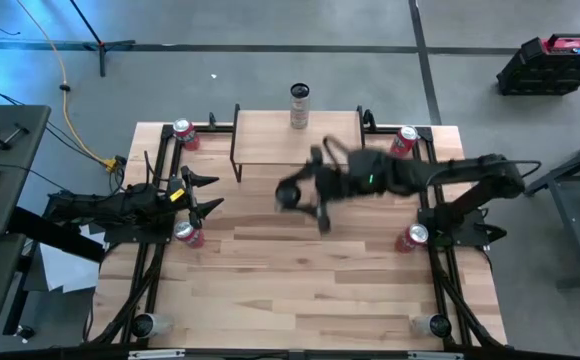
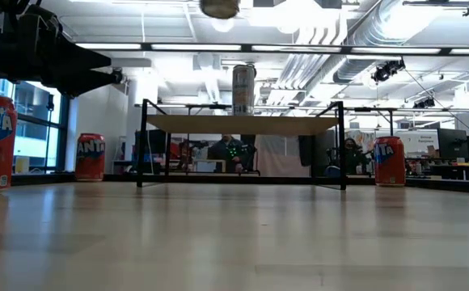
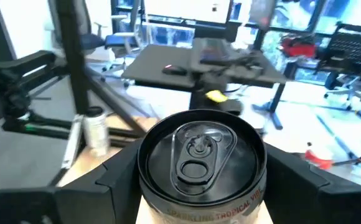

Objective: Place canned beverage on shelf
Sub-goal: Put the middle white soda can aligned with the other white soda can on the shelf

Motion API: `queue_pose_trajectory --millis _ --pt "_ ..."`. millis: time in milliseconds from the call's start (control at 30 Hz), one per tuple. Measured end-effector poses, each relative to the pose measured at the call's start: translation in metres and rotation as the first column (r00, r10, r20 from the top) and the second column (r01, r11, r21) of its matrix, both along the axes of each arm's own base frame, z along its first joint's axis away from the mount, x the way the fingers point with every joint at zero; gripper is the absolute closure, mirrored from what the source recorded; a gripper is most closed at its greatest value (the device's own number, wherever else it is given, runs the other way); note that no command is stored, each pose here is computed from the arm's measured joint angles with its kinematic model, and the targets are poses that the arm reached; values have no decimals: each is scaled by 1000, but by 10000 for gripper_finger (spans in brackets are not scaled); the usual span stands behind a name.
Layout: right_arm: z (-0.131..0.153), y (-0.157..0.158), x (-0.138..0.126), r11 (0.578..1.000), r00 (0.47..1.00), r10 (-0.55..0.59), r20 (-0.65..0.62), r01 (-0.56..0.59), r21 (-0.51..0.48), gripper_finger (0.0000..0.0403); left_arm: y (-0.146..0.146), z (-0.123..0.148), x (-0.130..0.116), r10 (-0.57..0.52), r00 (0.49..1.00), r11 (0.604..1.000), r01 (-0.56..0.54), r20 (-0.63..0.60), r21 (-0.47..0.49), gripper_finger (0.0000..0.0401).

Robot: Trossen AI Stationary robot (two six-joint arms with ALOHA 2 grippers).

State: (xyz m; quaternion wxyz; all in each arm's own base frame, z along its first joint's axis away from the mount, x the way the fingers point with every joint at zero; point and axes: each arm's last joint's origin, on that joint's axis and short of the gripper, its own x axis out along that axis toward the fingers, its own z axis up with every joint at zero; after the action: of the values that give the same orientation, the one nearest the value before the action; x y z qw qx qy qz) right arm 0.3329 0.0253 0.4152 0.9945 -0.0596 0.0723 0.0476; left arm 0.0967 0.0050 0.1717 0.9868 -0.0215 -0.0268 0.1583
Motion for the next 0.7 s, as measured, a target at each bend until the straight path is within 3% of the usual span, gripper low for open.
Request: queue_pose_trajectory --millis 300,467,700 --pt "12 -111 -25 999 999 -2 41 0 55 157 0 0 0 0 1000 1000 0 0 0 87" --pt "-5 -163 -30 992 1000 6 -17 -4 125 157 0 0 0 0 1000 1000 0 0 0 87" --pt "-37 -206 -18 979 994 101 -50 -91 183 157 0 0 0 0 1000 1000 0 1 0 87"
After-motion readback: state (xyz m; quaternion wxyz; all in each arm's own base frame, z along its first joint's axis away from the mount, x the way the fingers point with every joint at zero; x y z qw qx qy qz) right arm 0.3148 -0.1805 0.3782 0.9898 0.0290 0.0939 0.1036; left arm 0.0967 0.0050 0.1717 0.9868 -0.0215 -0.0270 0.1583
